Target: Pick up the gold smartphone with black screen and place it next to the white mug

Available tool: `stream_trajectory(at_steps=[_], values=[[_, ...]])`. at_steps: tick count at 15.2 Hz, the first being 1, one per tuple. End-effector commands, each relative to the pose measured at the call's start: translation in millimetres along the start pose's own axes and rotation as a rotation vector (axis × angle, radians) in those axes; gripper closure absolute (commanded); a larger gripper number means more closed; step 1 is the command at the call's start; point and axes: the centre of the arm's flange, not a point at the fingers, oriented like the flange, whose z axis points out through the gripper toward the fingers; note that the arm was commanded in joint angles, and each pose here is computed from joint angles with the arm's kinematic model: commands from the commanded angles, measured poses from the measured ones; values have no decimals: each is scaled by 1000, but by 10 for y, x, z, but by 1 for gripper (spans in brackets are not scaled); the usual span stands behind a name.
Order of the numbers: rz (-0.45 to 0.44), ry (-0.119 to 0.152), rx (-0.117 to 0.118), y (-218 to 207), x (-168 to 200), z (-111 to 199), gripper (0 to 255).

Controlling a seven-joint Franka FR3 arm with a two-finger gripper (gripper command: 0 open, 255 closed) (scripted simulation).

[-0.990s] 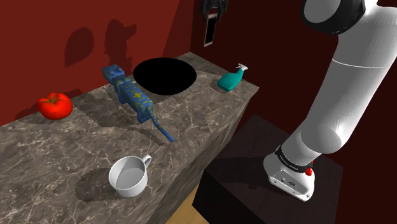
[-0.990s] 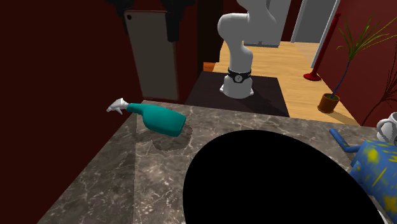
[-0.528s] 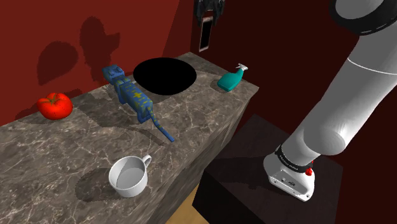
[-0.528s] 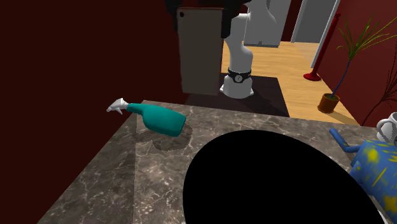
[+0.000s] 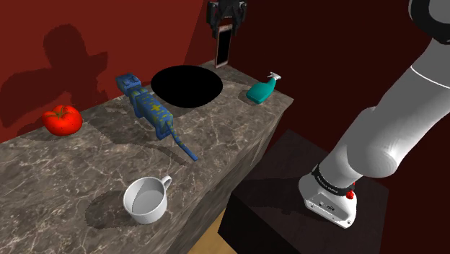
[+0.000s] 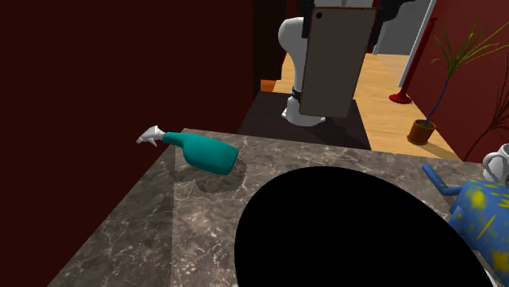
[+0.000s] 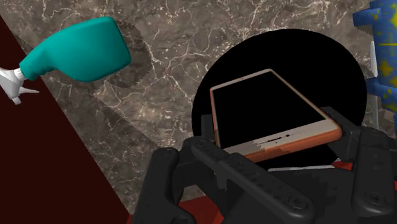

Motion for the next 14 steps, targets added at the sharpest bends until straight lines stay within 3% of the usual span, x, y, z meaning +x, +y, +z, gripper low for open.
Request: stream_trajectory(at_steps=[1, 14], values=[[1, 0, -1, -225, -159, 0, 255], [1, 0, -1, -1649, -1117, -1, 255]])
